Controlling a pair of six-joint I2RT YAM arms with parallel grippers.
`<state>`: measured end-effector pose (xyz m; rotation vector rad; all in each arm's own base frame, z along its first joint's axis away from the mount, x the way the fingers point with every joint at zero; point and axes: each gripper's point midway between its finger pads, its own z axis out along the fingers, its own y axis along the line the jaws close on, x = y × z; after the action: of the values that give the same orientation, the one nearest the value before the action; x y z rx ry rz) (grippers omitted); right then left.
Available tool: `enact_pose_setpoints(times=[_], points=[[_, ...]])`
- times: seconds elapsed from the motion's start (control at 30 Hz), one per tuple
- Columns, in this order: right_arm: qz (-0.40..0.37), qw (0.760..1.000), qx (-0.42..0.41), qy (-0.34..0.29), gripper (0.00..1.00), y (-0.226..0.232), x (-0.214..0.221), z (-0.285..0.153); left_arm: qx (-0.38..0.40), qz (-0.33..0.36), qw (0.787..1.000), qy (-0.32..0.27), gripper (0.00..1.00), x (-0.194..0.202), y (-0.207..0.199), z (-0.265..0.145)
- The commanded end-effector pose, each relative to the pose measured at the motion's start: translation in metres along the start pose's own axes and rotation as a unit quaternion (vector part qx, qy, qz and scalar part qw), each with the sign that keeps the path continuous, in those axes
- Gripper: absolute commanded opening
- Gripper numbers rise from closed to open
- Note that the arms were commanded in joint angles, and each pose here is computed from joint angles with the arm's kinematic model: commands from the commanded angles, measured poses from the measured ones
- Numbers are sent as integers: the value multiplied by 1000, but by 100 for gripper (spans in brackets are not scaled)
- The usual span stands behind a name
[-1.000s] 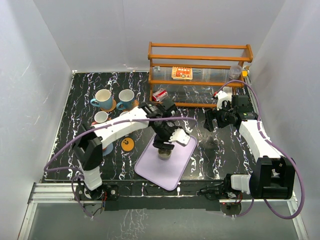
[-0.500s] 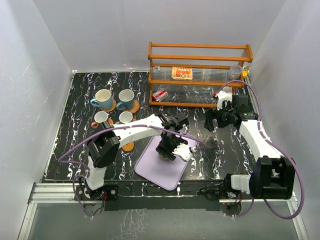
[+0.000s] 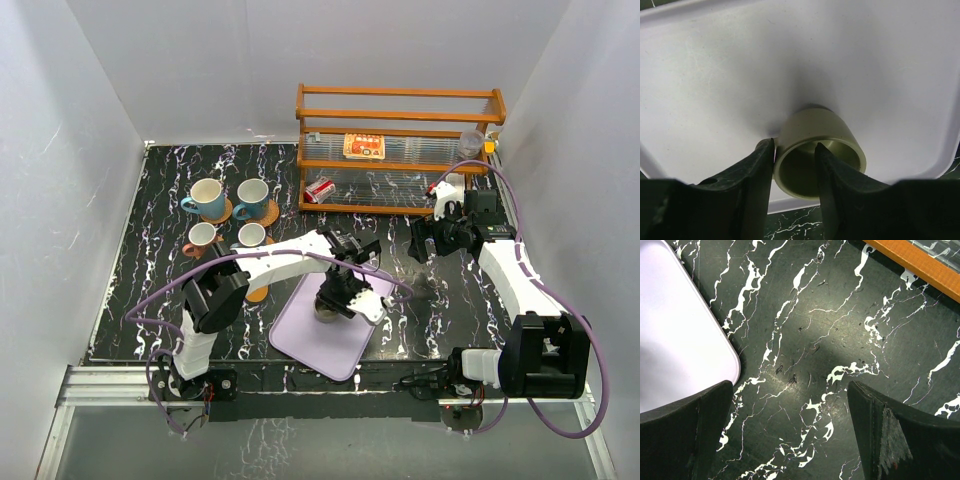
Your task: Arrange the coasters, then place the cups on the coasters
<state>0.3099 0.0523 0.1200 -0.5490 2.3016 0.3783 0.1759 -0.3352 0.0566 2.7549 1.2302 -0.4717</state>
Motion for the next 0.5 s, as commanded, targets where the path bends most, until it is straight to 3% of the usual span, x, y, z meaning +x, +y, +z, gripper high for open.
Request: enact_pose_setpoints(times=[0.0, 0.47], points=[[-12, 1000, 7, -12, 98, -6, -7, 1, 4, -39, 999, 16, 36, 1, -6, -9], [-11, 1000, 5, -8, 98, -6, -5, 3, -28, -151, 986, 65, 40, 33, -38, -19]])
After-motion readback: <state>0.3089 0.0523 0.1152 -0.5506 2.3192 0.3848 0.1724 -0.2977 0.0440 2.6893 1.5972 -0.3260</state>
